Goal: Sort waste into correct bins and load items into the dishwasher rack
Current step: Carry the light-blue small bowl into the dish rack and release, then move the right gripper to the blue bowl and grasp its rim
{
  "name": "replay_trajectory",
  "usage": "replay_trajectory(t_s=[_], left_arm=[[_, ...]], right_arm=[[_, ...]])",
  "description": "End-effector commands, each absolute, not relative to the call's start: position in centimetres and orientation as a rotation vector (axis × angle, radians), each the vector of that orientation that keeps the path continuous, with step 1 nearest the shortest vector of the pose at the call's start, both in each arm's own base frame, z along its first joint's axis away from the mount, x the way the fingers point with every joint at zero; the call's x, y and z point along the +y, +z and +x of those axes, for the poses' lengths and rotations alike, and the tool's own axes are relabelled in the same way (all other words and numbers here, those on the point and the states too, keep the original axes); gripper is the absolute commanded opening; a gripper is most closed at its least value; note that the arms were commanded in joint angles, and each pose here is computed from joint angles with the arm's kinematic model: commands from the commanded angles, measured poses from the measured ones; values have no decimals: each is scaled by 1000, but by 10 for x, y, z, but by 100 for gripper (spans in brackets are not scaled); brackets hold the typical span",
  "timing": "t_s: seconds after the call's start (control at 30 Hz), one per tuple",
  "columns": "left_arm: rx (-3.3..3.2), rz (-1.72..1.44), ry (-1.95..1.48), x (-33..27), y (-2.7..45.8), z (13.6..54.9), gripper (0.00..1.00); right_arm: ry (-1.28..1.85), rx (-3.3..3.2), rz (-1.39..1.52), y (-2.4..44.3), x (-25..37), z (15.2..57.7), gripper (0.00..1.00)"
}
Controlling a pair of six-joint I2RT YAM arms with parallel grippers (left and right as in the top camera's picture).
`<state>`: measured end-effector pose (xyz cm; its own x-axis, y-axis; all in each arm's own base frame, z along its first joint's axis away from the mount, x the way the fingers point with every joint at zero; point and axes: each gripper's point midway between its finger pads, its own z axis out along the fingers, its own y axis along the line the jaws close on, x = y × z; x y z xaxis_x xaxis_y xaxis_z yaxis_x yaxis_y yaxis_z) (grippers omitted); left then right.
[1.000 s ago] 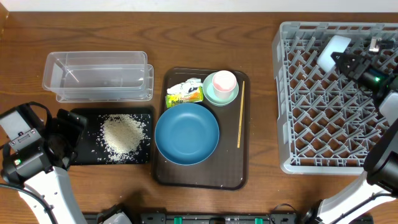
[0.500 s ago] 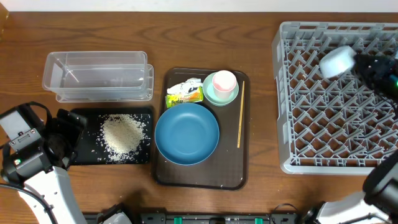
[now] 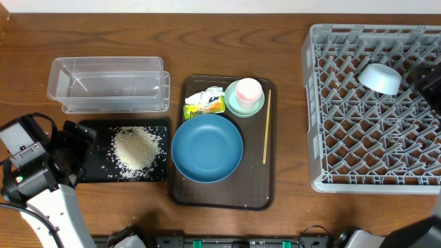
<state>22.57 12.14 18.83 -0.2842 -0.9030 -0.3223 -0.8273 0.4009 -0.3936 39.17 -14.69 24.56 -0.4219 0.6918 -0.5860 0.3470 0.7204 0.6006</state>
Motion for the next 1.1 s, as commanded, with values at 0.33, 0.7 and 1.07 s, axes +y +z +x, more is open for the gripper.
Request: replay_trajectory(t_s=[0.33, 0.7, 1.07], left_arm=[[2147, -1470, -185, 126, 195, 227, 95], [2148, -1471, -185, 126, 195, 227, 95], [2147, -1470, -185, 126, 195, 227, 95]], right_arm=[[536, 2327, 227, 230, 30, 398, 54], [701, 2477, -564, 197, 244, 307, 79], [613, 2514, -1206, 108, 356, 200, 76]])
